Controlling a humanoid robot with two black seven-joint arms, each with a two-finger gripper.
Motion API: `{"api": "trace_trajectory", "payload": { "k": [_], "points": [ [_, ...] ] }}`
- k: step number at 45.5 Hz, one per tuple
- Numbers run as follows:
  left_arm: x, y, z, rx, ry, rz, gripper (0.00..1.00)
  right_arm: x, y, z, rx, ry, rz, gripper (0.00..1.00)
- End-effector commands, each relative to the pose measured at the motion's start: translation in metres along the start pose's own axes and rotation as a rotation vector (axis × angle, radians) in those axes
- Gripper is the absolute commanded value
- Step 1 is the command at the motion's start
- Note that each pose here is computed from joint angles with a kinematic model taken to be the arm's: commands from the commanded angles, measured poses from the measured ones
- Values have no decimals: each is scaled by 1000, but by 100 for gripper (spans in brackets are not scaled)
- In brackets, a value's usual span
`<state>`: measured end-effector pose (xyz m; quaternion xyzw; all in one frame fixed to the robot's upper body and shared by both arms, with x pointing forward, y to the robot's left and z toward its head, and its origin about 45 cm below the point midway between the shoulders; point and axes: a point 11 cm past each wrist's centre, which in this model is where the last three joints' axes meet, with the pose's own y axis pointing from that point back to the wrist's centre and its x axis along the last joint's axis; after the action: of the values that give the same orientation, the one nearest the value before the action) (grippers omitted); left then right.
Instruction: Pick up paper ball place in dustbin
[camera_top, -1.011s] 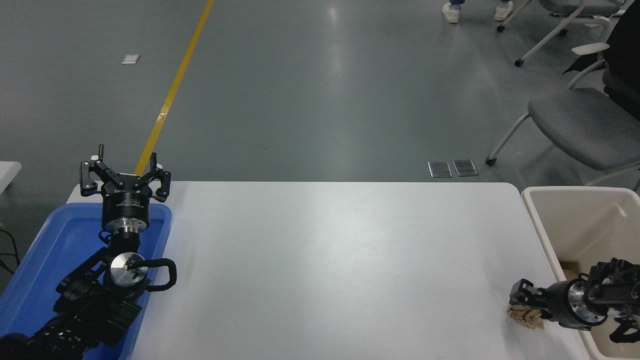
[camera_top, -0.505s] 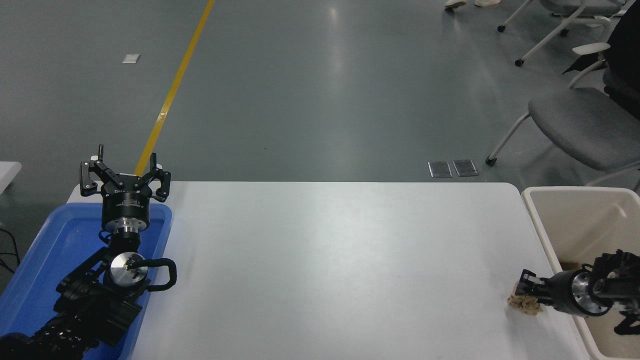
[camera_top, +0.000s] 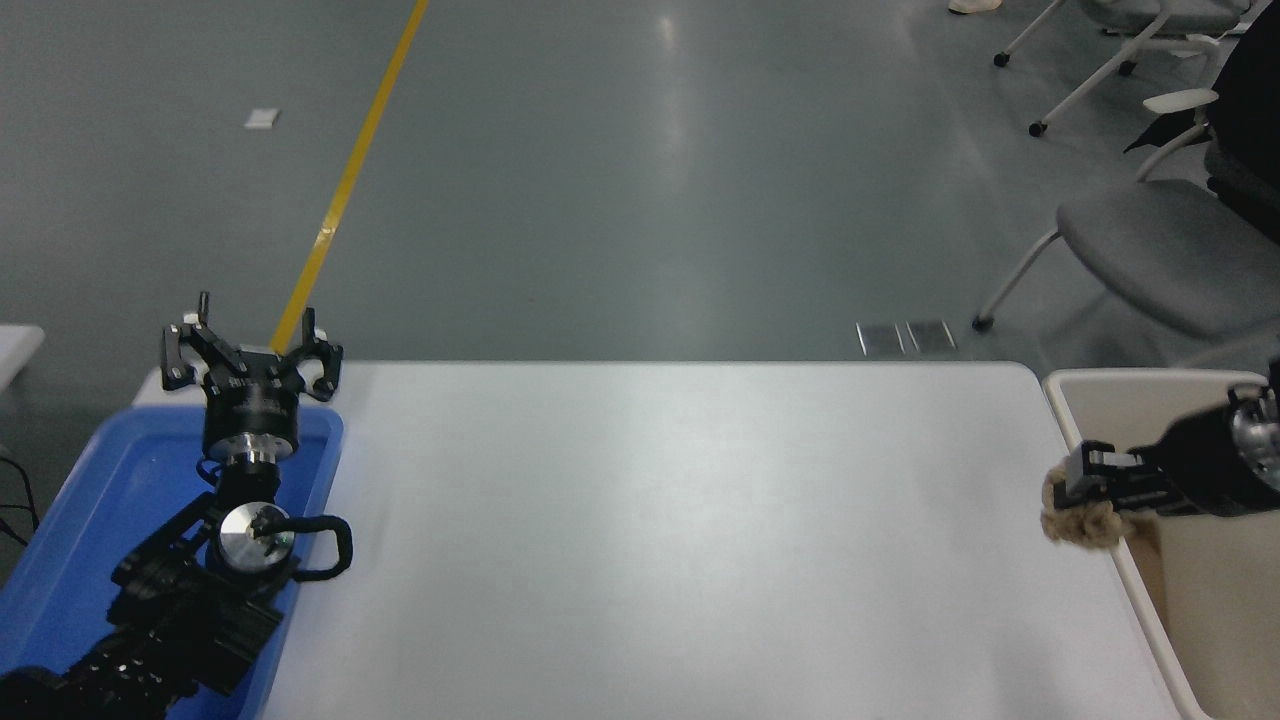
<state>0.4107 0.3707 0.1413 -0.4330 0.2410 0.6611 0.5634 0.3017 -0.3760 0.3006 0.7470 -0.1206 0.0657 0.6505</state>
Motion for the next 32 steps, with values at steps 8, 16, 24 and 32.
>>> {"api": "trace_trajectory", "payload": {
  "k": [8,16,24,32],
  "points": [
    [0,0,0,0,0,0,99,16,118,-83,63,159,-17,0],
    [0,0,0,0,0,0,99,18,136,-98,80,185,-8,3],
    [0,0,0,1,-1,0,99,17,132,-97,82,179,-15,3],
    [0,0,0,1,-1,0,99,27,100,-70,53,124,-17,3]
  ]
}}
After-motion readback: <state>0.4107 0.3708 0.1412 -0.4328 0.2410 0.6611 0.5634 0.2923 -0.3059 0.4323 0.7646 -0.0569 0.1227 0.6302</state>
